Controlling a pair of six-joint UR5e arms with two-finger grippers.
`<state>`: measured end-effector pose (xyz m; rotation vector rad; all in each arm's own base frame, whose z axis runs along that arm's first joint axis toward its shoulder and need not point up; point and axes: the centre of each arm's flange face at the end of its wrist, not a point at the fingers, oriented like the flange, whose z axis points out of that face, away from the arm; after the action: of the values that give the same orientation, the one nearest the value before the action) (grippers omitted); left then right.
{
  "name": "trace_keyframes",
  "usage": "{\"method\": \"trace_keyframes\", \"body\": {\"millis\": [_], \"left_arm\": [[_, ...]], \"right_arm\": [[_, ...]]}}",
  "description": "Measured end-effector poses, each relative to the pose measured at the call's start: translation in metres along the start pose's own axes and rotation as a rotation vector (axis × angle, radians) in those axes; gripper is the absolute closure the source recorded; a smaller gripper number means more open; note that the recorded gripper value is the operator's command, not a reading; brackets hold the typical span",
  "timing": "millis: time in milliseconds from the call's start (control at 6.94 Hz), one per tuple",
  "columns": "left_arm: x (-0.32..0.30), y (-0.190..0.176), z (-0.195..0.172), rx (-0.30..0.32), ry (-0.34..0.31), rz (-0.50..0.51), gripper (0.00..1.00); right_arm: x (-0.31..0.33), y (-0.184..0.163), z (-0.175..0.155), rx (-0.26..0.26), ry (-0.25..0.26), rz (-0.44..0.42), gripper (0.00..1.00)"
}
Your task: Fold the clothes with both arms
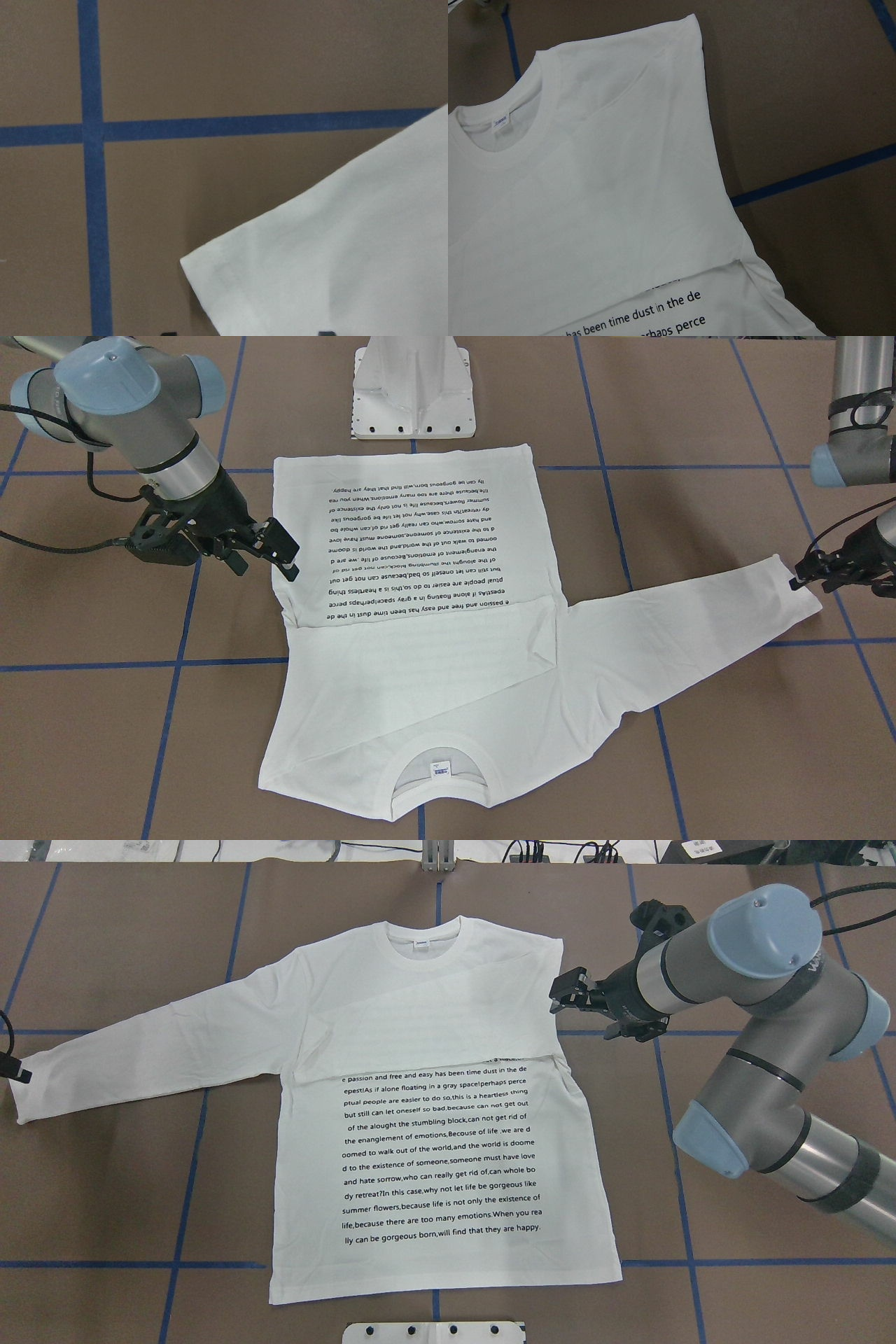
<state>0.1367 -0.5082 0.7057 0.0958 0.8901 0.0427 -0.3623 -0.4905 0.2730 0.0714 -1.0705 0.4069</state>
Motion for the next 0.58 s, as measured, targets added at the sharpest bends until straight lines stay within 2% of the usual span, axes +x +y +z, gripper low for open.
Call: {"method": "trace_keyframes", "body": {"millis": [576], "left_arm": [[-0.0032,-0.011,0.0083,-0.008,-0.01,-0.005,0.28]], "right_arm": [[0.0027,0.0027,-0.0041,0.0,-0.004,-0.002,0.01]]}}
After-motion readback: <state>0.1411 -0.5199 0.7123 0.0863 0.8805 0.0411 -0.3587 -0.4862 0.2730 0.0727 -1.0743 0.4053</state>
